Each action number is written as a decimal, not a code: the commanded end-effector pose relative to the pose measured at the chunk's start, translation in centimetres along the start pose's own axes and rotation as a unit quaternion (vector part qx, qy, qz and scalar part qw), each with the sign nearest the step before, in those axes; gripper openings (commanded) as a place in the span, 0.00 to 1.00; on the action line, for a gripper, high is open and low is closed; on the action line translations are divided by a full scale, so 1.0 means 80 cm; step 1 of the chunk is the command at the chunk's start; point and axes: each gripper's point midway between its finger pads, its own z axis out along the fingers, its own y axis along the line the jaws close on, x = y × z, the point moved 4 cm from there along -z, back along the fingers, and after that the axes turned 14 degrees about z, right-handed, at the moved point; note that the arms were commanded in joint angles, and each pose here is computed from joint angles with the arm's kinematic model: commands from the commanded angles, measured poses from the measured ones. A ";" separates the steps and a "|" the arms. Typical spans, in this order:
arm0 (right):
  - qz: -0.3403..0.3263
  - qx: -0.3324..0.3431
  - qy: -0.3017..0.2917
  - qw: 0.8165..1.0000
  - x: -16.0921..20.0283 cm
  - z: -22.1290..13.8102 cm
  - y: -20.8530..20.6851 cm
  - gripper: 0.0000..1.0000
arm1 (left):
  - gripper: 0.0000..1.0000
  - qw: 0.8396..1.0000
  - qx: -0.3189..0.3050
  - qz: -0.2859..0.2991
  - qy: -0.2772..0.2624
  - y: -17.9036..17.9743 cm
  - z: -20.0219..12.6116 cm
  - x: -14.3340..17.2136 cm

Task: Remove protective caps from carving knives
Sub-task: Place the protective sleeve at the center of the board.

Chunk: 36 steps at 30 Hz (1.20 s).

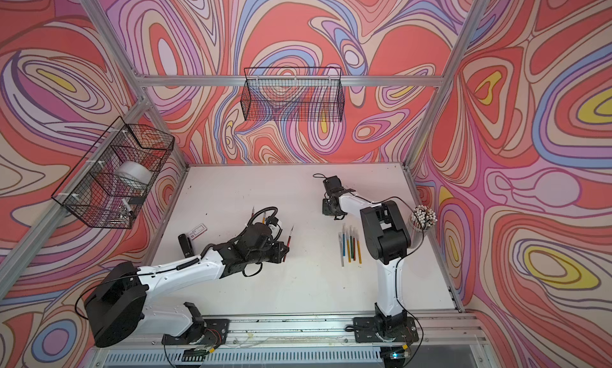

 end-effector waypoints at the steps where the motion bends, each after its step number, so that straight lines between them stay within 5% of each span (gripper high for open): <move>1: 0.002 0.010 0.002 1.000 -0.001 0.010 -0.003 0.21 | 0.00 1.000 0.004 0.000 -0.012 -0.005 -0.009 -0.014; 19: 0.006 -0.062 0.003 0.998 -0.007 -0.009 0.021 0.24 | 0.00 0.999 0.039 -0.002 -0.008 -0.016 0.001 -0.016; 36: 0.014 -0.072 0.003 0.997 -0.010 -0.027 0.020 0.24 | 0.00 0.987 0.154 -0.013 0.035 -0.063 0.105 -0.049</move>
